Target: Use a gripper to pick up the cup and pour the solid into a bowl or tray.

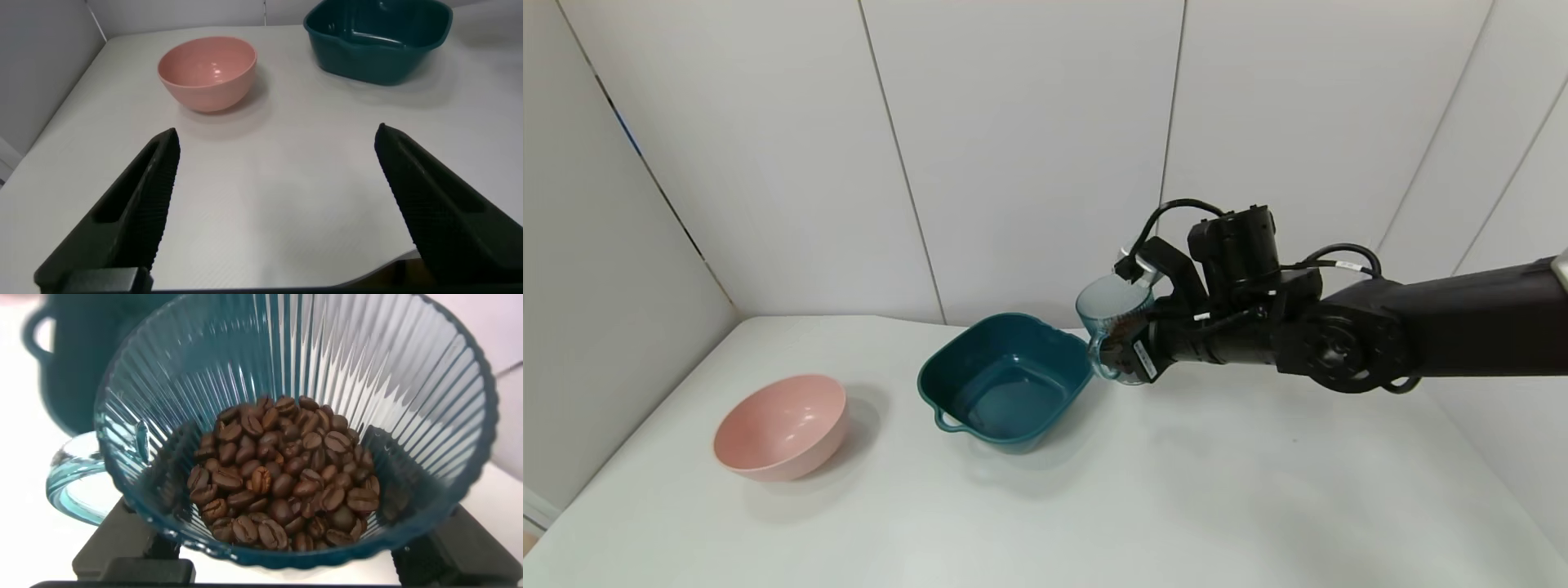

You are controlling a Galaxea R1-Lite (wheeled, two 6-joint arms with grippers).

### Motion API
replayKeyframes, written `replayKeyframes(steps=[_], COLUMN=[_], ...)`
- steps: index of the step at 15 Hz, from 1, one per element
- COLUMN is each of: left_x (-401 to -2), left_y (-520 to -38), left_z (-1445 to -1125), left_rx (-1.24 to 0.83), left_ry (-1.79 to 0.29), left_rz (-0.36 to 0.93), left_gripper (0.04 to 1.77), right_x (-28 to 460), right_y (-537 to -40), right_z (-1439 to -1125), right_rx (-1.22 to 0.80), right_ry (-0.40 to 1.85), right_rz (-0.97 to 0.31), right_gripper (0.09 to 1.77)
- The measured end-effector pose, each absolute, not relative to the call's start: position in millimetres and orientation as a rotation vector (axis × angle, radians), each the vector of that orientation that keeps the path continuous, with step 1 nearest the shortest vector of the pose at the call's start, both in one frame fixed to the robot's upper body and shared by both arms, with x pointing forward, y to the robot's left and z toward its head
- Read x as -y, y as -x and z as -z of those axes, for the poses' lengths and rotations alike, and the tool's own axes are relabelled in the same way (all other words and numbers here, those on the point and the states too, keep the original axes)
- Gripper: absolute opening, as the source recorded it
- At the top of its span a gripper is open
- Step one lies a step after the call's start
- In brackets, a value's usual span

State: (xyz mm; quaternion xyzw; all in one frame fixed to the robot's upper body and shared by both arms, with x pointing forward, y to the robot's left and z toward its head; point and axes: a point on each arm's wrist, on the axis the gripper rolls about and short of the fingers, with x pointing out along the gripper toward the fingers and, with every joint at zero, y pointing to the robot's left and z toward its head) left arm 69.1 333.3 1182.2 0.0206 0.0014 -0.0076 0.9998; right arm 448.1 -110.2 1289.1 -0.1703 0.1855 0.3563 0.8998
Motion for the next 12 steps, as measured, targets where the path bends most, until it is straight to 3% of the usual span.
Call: replayKeyframes(steps=[12], left_x=[-333], left_y=[-69], left_z=[-1182], left_rx=[-0.003], left_ry=[-0.041], left_rz=[0.015], left_gripper=[1.72], right_x=[50], right_y=[-450], right_z=[-1295], right_rx=[-0.535], right_ry=[0.691], right_rz=[-0.533], right_gripper=[1.38])
